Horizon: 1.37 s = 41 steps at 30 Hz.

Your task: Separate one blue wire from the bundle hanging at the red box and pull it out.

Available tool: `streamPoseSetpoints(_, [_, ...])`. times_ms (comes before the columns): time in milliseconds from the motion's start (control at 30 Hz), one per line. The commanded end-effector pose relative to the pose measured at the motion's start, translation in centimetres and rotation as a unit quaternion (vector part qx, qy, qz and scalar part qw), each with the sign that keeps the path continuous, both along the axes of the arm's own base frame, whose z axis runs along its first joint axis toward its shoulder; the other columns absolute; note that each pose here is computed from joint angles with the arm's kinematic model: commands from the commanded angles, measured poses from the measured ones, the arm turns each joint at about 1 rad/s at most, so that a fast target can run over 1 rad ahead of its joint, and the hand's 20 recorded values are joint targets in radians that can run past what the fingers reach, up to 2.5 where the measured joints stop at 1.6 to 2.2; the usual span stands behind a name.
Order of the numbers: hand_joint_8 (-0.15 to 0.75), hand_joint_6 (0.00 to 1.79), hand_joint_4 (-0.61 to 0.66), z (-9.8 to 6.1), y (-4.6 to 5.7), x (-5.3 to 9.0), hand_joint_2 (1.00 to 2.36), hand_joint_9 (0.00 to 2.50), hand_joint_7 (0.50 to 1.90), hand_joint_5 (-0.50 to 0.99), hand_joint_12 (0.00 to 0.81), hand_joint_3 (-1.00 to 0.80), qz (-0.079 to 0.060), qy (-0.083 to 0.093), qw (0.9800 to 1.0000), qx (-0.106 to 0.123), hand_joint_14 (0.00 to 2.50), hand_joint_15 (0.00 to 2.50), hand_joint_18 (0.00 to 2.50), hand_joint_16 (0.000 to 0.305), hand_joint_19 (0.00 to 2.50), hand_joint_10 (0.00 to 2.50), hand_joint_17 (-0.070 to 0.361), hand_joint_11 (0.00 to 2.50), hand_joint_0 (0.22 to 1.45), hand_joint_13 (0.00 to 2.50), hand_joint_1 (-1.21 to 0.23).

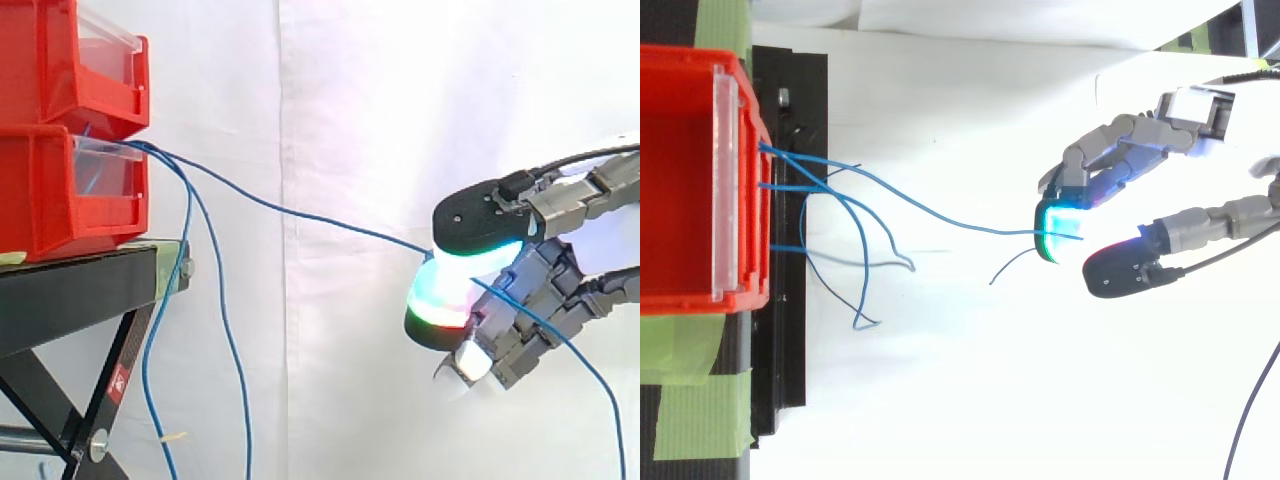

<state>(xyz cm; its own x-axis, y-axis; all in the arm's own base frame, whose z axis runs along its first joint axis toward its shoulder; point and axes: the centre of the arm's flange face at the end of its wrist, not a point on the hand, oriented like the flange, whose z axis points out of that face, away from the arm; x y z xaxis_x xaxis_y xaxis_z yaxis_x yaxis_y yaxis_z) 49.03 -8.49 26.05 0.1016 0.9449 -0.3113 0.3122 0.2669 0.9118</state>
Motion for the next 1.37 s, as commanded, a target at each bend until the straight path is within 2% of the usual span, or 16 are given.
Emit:
streamPoseSetpoints(0, [0.39,0.87,0.14,0.0,0.0,0.0,1.01,0.77,1.16,-0.14,0.477,-0.07,0.0,0.0,1.0,0.0,0.01,0.39,0.44,0.066,0.28,0.01,0.148,0.63,0.58,0.43,-0.74])
streamPoseSetpoints(1333, [0.407,0.87,0.14,0.0,0.0,0.0,1.01,0.86,1.16,-0.14,0.486,-0.07,0.0,0.0,1.0,0.0,0.01,0.45,0.53,0.064,0.34,0.01,0.143,0.68,0.59,0.53,-0.74])
